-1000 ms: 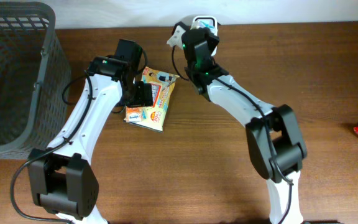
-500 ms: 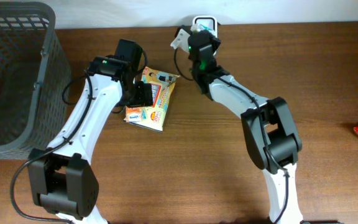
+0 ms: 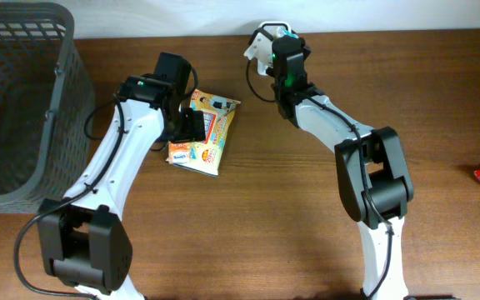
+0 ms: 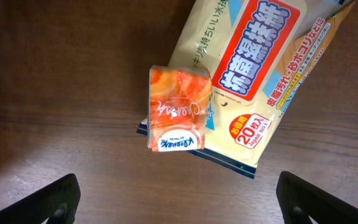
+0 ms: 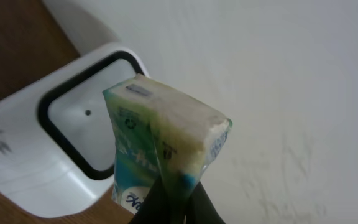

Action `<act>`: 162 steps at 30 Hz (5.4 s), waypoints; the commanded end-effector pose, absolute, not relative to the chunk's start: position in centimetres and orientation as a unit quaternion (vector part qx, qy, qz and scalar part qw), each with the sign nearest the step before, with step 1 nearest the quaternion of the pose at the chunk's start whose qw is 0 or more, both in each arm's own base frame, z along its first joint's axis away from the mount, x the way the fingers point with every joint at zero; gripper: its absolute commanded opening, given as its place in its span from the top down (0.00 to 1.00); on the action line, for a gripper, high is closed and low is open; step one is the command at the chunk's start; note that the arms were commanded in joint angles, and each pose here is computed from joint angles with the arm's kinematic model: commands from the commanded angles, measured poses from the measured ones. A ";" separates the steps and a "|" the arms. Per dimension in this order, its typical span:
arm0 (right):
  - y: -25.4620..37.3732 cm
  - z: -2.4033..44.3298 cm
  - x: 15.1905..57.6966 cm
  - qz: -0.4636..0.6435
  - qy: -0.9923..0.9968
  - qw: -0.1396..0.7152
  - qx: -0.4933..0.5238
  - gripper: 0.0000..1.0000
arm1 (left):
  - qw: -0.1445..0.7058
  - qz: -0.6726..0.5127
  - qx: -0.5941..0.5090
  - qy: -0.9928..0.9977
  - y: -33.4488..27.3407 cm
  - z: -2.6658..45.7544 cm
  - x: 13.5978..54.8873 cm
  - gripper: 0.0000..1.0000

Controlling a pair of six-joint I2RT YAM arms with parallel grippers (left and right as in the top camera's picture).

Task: Scan the item barcode

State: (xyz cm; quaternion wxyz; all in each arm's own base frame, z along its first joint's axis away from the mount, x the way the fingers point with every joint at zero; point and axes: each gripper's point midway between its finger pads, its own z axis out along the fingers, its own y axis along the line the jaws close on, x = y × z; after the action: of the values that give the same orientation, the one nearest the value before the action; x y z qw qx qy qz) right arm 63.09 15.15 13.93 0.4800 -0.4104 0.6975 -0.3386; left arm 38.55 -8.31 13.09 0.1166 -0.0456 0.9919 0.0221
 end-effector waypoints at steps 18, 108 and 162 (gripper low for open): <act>16.7 12.0 64.4 -0.375 0.606 0.470 -0.521 0.96 | 0.103 0.024 -0.050 0.993 -8.1 11.1 37.8 0.01; -20.0 18.5 49.9 -0.419 0.861 0.271 0.096 0.01 | 0.099 0.017 -0.042 0.994 -8.9 11.1 37.5 0.01; 15.4 17.5 40.0 0.327 0.924 0.141 -0.138 0.02 | -0.021 -0.158 0.143 0.977 -17.5 6.0 36.8 1.00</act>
State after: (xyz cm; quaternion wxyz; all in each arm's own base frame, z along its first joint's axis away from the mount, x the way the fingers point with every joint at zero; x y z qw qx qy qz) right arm 40.02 16.32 17.10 0.1331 -0.1450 0.9175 0.3456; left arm 35.88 -15.03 3.95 -0.0363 0.1173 0.9859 -0.1137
